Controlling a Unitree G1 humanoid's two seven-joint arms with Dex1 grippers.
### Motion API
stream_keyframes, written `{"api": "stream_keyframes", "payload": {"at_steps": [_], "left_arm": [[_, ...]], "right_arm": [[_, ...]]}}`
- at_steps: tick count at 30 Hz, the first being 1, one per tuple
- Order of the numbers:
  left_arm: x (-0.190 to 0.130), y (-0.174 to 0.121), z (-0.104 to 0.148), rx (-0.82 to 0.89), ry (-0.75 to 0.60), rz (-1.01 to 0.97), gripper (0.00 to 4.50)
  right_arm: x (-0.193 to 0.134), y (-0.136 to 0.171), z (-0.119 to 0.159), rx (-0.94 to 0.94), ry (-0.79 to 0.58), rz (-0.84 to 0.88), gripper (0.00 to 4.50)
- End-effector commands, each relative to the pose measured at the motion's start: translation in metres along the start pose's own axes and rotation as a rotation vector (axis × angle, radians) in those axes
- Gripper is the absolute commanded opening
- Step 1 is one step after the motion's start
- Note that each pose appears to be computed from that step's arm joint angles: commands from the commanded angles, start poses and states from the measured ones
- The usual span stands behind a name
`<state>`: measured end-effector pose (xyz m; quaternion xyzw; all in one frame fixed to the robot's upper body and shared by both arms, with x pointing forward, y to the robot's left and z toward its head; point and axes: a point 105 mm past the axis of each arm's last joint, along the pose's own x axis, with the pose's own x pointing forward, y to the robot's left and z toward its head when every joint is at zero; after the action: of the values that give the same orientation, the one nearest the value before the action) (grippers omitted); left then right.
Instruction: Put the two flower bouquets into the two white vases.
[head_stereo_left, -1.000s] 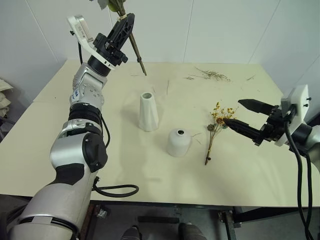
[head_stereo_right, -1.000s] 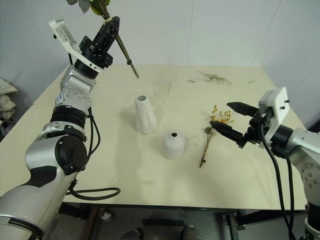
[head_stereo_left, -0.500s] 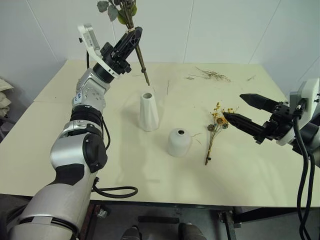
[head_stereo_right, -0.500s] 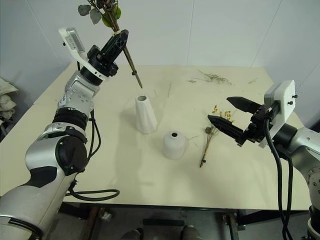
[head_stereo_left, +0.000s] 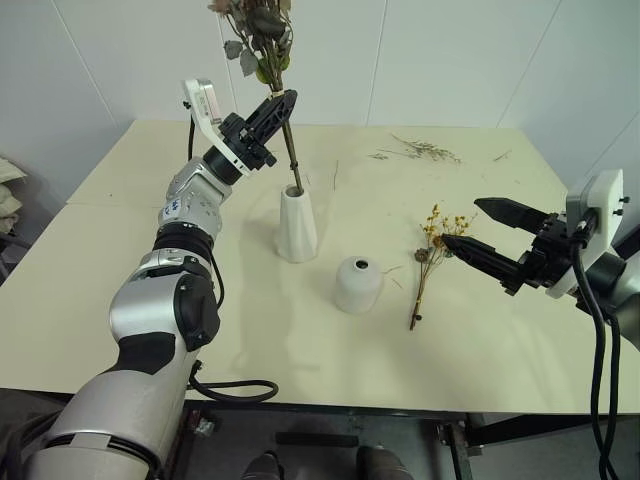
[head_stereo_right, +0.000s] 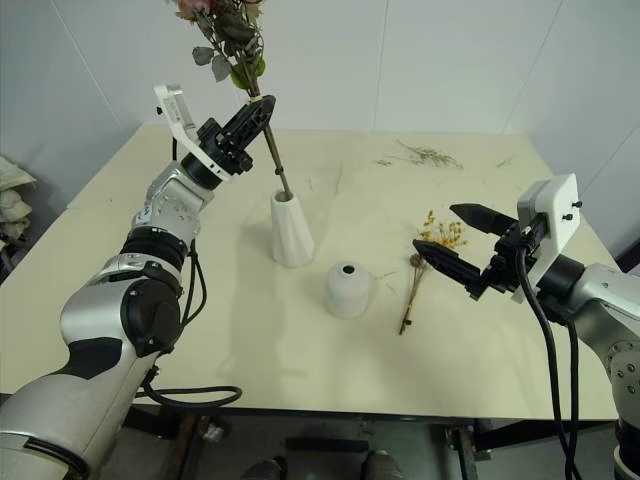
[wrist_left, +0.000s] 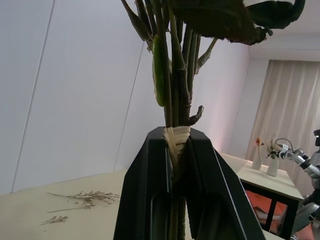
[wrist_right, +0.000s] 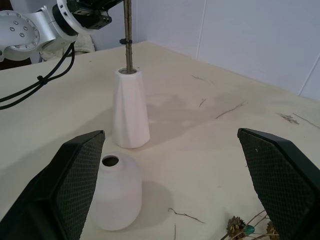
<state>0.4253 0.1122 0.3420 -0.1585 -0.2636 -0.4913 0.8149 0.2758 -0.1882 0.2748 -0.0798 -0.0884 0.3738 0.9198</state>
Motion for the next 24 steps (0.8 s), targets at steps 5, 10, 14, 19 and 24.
{"api": "stream_keyframes", "payload": {"at_steps": [5, 10, 14, 19, 24], "left_arm": [[0.006, -0.003, 0.008, 0.058, -0.016, -0.008, 0.08], [0.006, -0.002, 0.013, 0.073, -0.022, -0.003, 0.08], [0.004, 0.0, 0.011, 0.075, -0.012, 0.009, 0.08], [0.003, 0.003, 0.009, 0.077, -0.007, 0.03, 0.08], [0.001, 0.002, -0.002, 0.071, 0.029, 0.021, 0.08]], "right_arm": [[-0.005, 0.002, 0.01, -0.056, -0.032, -0.019, 4.5], [-0.006, 0.001, 0.009, -0.06, -0.03, -0.023, 4.5], [-0.005, 0.001, 0.009, -0.061, -0.029, -0.023, 4.5], [-0.004, 0.001, 0.008, -0.064, -0.029, -0.021, 4.5], [-0.004, 0.001, 0.008, -0.068, -0.028, -0.019, 4.5]]}}
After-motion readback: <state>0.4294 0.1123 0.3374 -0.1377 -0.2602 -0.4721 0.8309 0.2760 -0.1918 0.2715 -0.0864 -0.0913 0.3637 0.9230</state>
